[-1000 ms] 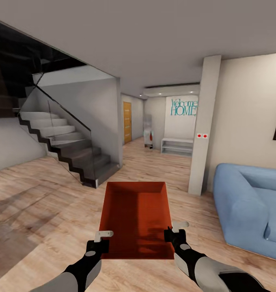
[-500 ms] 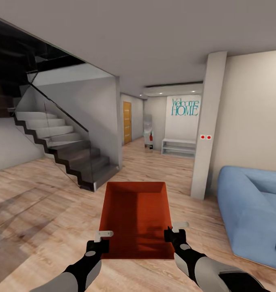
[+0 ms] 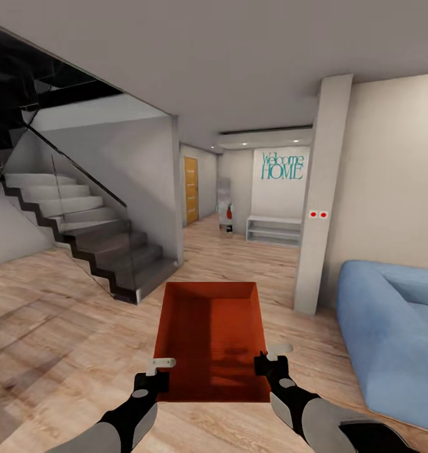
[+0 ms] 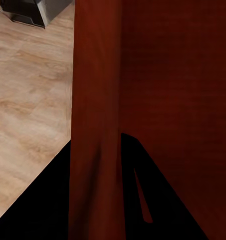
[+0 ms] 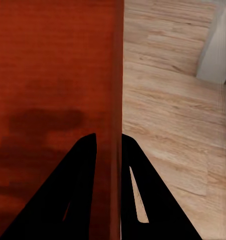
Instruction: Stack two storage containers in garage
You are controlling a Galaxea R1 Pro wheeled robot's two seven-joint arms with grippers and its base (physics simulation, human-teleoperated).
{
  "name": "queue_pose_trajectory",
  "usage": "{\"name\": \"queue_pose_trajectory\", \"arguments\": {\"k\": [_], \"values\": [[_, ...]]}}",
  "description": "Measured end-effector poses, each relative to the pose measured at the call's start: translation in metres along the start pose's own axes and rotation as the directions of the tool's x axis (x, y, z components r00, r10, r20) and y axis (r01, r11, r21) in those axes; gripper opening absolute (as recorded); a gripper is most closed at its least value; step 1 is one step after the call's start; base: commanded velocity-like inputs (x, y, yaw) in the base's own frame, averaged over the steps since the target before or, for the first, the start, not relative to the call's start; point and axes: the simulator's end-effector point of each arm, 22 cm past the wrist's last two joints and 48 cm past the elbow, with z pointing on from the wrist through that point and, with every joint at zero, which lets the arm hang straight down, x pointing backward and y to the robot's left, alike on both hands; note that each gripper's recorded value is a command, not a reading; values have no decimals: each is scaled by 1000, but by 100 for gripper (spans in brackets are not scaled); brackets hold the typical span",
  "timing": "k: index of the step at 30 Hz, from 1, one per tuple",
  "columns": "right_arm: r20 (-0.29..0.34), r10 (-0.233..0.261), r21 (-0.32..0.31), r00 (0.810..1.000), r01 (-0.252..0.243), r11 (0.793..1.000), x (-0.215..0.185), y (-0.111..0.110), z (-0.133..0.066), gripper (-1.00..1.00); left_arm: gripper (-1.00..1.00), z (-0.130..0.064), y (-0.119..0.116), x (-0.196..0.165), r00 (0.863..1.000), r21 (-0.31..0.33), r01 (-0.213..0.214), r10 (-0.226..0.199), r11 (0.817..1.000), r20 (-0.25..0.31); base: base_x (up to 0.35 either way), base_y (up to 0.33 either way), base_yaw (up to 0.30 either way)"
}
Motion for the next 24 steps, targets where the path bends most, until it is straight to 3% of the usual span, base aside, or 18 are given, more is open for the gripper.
{"name": "queue_pose_trajectory", "arguments": {"k": [5, 24], "values": [[-1, -1, 0, 1000, 1, 1000, 0, -1, 0, -100, -100, 0, -1, 0, 1000, 0, 0, 0, 1000, -1, 321, 0, -215], [0, 0, 0, 1000, 0, 1000, 0, 0, 0, -100, -100, 0, 0, 0, 1000, 0, 0, 0, 1000, 0, 321, 0, -6]]}}
